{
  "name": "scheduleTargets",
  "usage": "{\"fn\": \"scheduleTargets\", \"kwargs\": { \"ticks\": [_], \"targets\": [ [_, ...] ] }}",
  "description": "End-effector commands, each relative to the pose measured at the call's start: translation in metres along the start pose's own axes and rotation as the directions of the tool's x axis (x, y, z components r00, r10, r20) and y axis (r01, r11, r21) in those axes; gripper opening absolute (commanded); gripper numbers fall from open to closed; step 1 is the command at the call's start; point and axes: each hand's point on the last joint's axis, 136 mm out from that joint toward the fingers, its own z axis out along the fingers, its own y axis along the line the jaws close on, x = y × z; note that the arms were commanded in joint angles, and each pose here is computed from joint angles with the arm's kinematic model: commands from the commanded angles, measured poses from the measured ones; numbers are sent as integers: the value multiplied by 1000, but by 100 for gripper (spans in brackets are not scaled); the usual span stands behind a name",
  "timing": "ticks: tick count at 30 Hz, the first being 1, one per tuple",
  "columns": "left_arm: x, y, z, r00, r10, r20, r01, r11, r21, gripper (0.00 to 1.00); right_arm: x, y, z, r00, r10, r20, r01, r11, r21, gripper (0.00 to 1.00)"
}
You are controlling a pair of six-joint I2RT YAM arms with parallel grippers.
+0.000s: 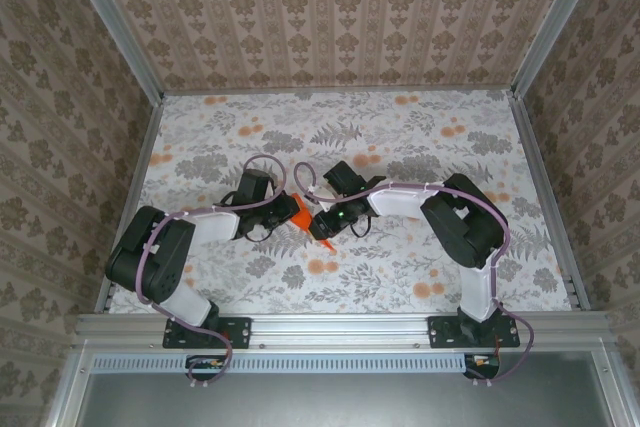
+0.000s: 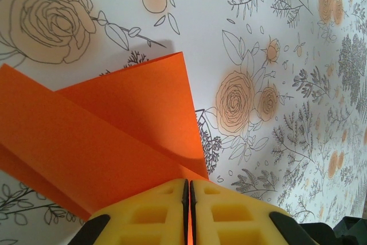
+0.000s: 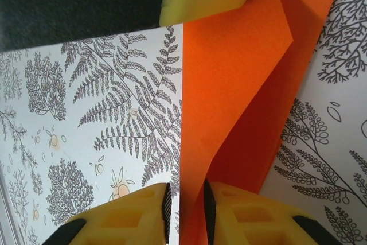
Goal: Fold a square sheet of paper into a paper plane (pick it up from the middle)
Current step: Fold the wing for the fifth time at the center of the table.
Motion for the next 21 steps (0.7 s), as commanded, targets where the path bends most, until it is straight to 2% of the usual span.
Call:
{"fn": "scheduleTargets", "kwargs": {
  "ticks": [1, 8, 13, 21],
  "targets": [
    [-5, -4, -5, 1000, 20, 16, -20, 1000, 3, 12, 0, -1, 5, 999, -36, -14, 37, 999, 4, 24],
    [-5, -6, -7, 1000, 26, 15, -26, 1000, 12, 12, 4, -3, 8, 999, -39, -36, 39, 999, 1, 16],
    [-4, -12, -13, 999, 48, 19, -48, 998, 33, 13, 2, 2, 7, 1000, -8, -24, 7, 998, -65, 9],
    [10, -16, -17, 996, 89, 5, -89, 994, 70, 13, 4, 5, 8, 998, 49, -45, -55, 988, -147, 7]
  ]
}}
